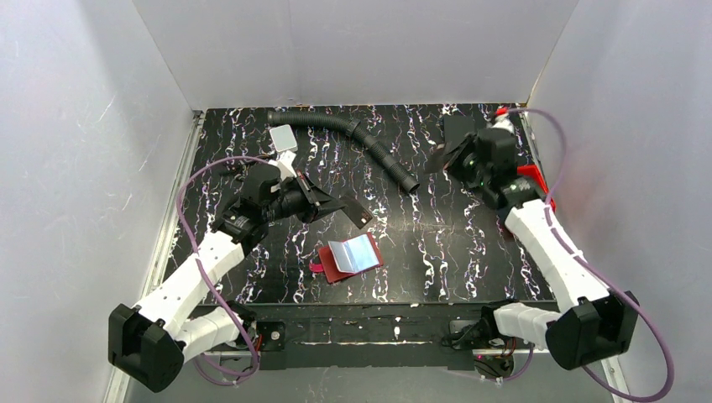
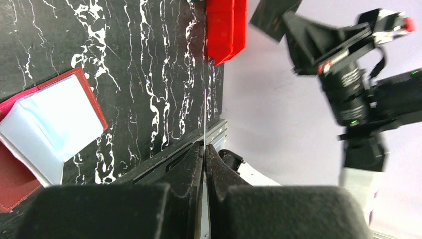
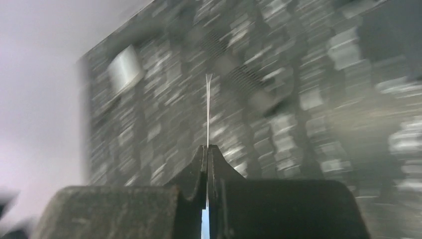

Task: Put the credit cards into the card holder
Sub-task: Place the credit card in the storage box.

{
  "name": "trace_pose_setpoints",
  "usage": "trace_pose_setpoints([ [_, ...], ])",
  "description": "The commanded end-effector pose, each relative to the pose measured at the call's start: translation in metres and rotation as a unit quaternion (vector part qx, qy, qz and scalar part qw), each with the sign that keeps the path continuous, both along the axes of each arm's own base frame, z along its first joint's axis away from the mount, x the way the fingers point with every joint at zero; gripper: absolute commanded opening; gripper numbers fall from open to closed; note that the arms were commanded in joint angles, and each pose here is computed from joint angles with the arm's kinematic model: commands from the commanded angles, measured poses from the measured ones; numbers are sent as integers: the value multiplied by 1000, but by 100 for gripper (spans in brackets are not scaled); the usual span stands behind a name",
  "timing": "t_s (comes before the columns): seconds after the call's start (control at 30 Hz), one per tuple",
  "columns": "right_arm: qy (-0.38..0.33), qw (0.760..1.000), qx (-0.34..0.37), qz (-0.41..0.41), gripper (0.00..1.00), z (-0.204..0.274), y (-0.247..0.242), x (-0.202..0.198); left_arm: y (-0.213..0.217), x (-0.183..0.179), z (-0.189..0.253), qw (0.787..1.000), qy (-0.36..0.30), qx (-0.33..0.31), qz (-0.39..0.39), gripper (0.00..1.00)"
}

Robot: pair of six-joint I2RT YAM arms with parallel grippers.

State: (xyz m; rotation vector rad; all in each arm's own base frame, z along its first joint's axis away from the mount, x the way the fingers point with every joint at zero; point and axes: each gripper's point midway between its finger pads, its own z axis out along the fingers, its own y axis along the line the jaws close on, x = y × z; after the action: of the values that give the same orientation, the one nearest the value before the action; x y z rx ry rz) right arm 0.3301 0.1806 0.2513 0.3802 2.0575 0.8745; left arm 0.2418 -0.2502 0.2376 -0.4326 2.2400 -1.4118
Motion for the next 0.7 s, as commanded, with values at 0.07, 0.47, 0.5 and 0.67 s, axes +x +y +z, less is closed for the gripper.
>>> trace_pose_setpoints([
  [0.07,158,809,-495,-274,1,-39,-222,-23,3,-13,3,996,-12,67,-59,0],
  [0.47,205,830,-305,-419,1,-76,-277,0,-13,-28,-4,993,23,69,-97,0],
  [0.5,196,834,-295,-423,1,-75,-278,3,-14,-29,-4,993,23,69,-97,0],
  [0.67,161,849,-224,-450,1,-77,-283,15,-16,-31,-4,992,24,70,-100,0],
])
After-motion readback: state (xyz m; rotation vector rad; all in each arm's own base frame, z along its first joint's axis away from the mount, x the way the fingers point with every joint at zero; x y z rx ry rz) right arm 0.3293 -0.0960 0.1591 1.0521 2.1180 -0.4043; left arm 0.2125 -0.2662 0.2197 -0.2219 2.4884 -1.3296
